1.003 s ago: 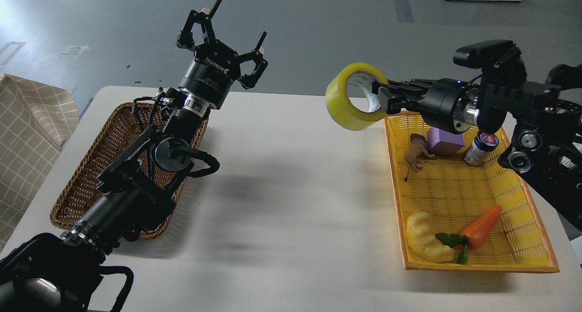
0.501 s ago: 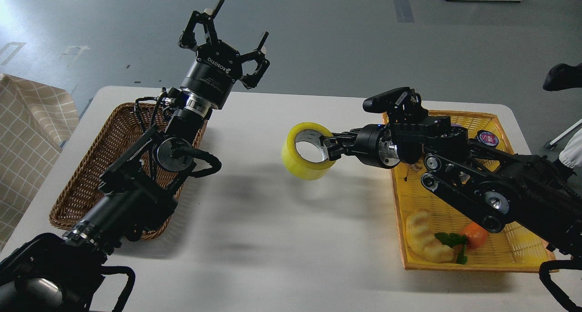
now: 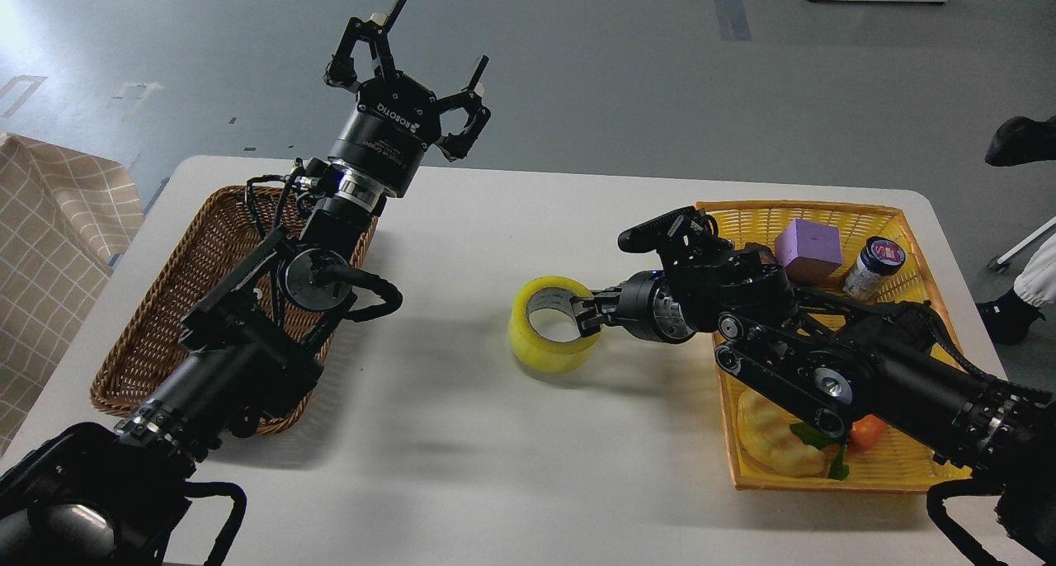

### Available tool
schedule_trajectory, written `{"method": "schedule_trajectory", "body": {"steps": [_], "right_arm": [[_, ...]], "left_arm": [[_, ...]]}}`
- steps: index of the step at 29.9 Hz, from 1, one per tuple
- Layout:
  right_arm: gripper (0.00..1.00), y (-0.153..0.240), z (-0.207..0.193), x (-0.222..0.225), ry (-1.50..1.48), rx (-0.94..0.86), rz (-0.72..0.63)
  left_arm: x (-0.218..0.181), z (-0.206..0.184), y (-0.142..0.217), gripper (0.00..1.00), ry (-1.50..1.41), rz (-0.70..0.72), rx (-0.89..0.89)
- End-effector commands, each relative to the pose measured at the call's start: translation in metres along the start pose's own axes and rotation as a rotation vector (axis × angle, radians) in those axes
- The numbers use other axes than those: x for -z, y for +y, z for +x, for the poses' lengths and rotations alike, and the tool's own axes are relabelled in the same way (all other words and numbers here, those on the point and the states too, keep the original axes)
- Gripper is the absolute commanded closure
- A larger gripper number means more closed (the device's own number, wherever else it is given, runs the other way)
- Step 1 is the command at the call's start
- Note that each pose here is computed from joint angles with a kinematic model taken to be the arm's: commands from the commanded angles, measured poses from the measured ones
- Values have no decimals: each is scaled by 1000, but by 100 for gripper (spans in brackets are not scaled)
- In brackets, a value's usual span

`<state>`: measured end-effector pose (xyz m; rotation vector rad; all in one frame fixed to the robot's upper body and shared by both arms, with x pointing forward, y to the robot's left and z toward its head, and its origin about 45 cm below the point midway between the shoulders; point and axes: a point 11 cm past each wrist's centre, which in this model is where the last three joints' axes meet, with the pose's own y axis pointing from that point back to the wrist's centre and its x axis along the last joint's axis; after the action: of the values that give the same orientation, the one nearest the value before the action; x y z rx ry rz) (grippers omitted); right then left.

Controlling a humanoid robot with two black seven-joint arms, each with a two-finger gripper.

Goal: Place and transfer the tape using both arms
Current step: 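Lift the tape roll out of the tray and lower it onto the table, then open the right gripper and withdraw it from the tape roll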

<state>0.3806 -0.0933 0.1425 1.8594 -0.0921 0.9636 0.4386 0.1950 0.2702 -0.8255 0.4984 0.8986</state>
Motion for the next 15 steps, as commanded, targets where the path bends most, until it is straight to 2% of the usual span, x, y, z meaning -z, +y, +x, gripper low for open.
{"method": "schedule_trajectory", "body": {"steps": [1, 9, 10, 11, 12, 13, 15], "right_arm": [[100, -5, -1, 2, -6, 7, -2], [100, -6, 3, 0, 2, 5, -17], [78, -6, 3, 1, -1, 4, -14], [70, -6, 3, 0, -2, 4, -16], [52, -5, 5, 0, -8, -2, -13], [25, -5, 7, 0, -16, -6, -9], [5, -4, 9, 1, -27, -13, -1]], "left_arm": [[0, 0, 0, 2, 1, 1, -1], [0, 0, 0, 2, 0, 0, 0], [-1, 0, 0, 2, 0, -4, -1], [-2, 1, 0, 2, 0, -5, -3], [-2, 1, 0, 2, 0, -7, -2], [-3, 1, 0, 2, 1, -9, -2], [-3, 1, 0, 2, 1, -9, -2]]}}
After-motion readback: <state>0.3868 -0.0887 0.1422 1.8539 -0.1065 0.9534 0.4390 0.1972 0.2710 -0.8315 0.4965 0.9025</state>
